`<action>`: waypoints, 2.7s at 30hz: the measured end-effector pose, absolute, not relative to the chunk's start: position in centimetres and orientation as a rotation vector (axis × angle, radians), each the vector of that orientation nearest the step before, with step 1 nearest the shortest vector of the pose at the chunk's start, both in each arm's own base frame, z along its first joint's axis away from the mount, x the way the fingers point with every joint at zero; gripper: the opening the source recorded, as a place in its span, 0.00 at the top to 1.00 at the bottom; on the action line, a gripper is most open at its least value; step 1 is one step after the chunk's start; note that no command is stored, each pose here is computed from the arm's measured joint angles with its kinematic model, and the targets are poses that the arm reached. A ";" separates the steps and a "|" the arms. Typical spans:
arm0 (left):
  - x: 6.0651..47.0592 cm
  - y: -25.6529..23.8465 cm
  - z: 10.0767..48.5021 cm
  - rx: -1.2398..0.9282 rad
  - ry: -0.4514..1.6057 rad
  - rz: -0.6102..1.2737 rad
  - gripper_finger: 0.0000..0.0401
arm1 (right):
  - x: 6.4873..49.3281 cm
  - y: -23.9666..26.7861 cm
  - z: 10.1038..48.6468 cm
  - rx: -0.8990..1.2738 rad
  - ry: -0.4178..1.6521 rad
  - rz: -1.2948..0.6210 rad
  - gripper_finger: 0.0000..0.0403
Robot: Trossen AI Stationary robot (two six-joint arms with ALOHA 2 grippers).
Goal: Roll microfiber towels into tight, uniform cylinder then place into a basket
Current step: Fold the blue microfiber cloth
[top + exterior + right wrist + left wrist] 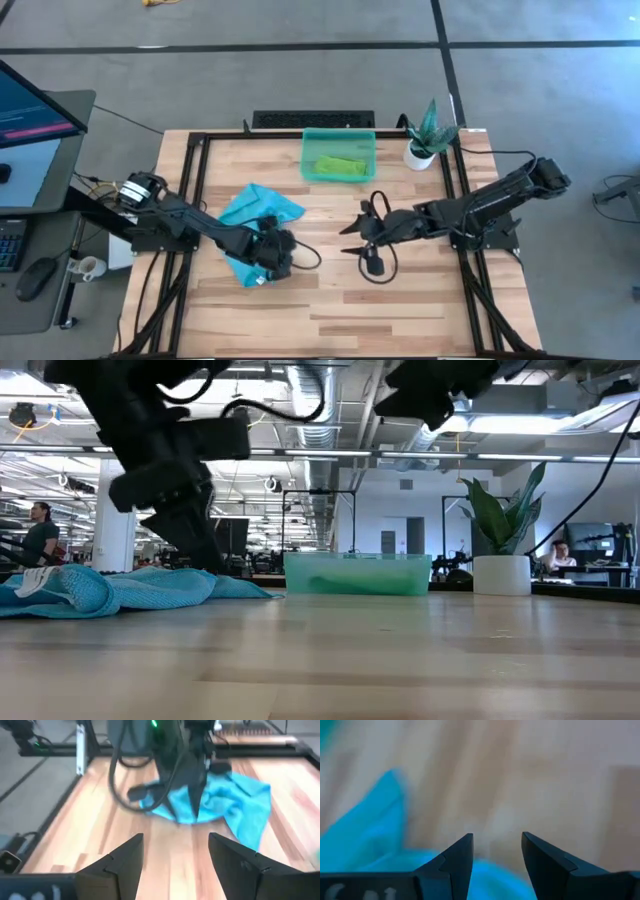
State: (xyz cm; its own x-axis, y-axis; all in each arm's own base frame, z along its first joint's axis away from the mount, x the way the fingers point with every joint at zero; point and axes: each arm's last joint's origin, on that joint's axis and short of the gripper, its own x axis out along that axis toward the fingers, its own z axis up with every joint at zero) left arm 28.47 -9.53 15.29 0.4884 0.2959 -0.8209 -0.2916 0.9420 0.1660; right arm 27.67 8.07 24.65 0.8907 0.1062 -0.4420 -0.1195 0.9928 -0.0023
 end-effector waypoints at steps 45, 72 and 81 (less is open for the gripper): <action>17.9 -18.1 17.6 -0.360 0.956 0.552 0.60 | 27.8 7.1 24.4 0.026 0.485 0.072 0.39; 17.9 -18.4 14.1 -0.317 1.098 0.704 0.60 | 27.8 7.1 24.4 0.027 0.484 0.072 0.39; 17.9 -18.4 14.1 -0.326 1.100 0.701 0.60 | 27.8 7.1 24.4 0.027 0.484 0.072 0.39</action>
